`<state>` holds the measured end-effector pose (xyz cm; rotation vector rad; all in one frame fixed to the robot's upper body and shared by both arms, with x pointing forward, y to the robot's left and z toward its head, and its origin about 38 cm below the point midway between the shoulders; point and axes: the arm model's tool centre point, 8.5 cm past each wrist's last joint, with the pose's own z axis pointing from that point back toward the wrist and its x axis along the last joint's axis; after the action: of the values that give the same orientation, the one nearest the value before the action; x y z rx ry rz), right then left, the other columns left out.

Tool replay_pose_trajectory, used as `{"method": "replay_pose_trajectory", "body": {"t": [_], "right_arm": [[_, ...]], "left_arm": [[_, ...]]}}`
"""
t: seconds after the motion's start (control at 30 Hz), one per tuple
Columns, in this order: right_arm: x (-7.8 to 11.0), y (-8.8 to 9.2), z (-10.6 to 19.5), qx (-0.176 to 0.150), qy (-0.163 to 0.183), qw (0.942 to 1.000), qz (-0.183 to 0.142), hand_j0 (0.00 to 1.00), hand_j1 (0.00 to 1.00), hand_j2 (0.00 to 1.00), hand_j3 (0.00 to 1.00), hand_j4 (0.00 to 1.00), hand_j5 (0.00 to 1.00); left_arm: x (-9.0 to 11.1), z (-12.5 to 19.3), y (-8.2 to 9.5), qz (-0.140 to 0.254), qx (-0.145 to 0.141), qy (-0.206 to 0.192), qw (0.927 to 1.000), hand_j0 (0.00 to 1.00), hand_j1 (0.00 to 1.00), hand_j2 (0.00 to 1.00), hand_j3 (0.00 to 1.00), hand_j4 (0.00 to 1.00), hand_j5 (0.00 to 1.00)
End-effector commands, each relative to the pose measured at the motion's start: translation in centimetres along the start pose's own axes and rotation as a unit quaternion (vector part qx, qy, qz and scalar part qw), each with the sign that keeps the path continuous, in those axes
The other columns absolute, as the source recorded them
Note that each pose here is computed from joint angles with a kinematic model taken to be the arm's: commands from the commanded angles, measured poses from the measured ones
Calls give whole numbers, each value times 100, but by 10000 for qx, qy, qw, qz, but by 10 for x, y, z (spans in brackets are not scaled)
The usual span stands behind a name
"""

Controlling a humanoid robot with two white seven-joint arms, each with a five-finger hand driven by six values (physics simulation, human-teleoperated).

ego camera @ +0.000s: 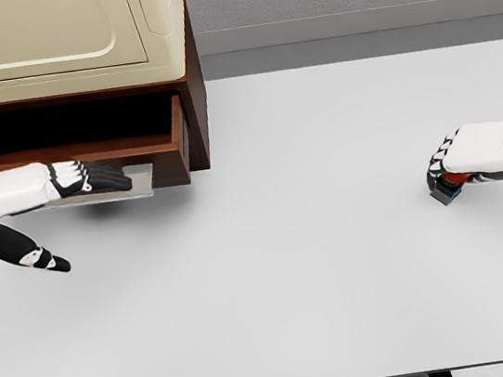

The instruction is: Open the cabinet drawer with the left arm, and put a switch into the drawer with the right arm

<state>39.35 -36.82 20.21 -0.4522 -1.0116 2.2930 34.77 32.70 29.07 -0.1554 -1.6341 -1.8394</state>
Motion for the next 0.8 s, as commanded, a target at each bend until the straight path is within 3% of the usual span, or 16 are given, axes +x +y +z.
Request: {"method": "replay_pose_trajectory", "body": {"t": [0.0, 0.57, 0.63, 0.77], "right_arm": [[0, 0, 0, 1, 5, 10000, -9, 59, 59, 59, 59, 59, 59], [0, 0, 0, -34, -29, 10000, -63, 45, 45, 45, 45, 45, 45], [-3, 2, 1, -74, -27, 9998, -209, 39, 39, 39, 39, 39, 39], [-17, -4, 13, -299, 137, 9986, -408, 40, 40, 40, 40, 40, 40]], "left_arm": [[-1, -11, -4, -44, 0, -93, 9999, 100, 100, 100, 100, 100, 100], [-4, -13, -17, 64, -119, -68, 9999, 100, 100, 100, 100, 100, 100], [-5, -12, -17, 59, -128, -48, 9999, 100, 100, 100, 100, 100, 100], [-5, -11, -18, 72, -136, -40, 9999, 100, 100, 100, 100, 100, 100]]}}
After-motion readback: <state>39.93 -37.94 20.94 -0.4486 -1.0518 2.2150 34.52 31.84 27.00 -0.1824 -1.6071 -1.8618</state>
